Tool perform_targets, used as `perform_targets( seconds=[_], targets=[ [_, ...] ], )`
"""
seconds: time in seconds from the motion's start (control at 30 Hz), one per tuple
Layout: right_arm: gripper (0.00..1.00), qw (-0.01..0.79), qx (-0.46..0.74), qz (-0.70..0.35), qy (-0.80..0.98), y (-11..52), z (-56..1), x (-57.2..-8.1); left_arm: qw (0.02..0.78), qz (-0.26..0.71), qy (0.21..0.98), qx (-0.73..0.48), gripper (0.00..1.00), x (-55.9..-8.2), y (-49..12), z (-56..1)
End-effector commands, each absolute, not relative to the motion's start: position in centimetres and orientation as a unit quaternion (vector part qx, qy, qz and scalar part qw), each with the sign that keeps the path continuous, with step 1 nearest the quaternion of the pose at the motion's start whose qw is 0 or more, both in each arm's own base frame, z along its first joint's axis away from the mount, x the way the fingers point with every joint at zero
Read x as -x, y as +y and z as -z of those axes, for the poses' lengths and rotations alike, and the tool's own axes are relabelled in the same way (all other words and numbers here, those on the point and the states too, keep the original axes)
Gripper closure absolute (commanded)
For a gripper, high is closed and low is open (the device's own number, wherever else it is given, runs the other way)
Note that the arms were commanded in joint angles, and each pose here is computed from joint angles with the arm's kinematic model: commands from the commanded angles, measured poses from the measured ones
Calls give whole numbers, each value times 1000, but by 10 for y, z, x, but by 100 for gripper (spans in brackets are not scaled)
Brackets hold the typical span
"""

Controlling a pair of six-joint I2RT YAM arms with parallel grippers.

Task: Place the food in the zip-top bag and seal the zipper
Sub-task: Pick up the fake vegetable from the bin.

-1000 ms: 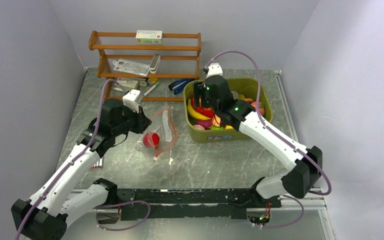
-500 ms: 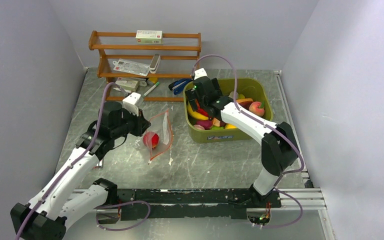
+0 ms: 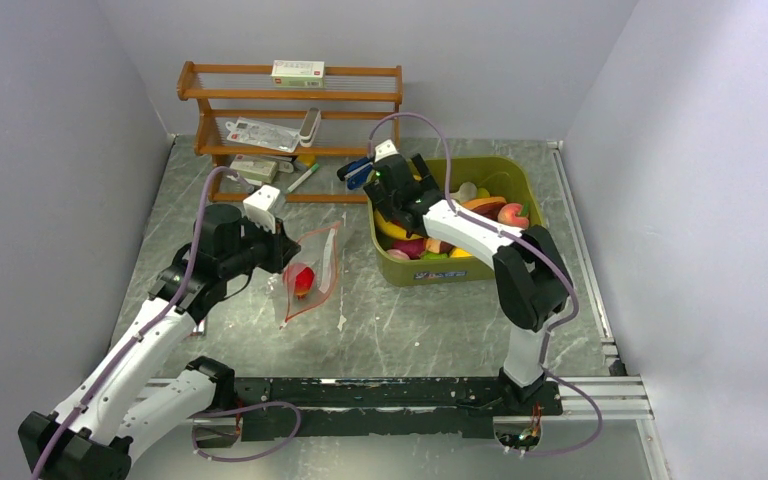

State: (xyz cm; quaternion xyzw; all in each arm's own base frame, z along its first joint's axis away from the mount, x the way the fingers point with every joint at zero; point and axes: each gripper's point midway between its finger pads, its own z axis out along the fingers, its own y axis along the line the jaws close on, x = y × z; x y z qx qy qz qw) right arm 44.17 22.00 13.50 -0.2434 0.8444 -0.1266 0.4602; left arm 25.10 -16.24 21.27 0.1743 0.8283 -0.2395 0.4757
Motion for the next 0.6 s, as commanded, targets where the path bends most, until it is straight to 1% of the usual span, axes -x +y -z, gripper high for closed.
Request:
perform_targets(
  seconds=[0.0, 0.1, 0.2, 0.5, 0.57],
  targets=[
    [0, 486, 241, 163, 824, 218, -143, -462, 482, 234, 826, -178, 93, -251, -160, -214],
    [1, 483, 241, 186, 821, 214, -137, -466, 483, 233, 826, -174, 93, -250, -159, -214],
    [4, 482, 245, 192, 819, 214, -132, -468, 485, 231, 826, -173, 93, -250, -158, -214],
    [32, 491, 243, 191, 814, 211, -138, -465, 486, 230, 825, -175, 93, -250, -158, -215],
    [34, 486, 241, 198, 816, 208, -136, -464, 487, 228, 825, -175, 93, -250, -157, -216]
  ],
)
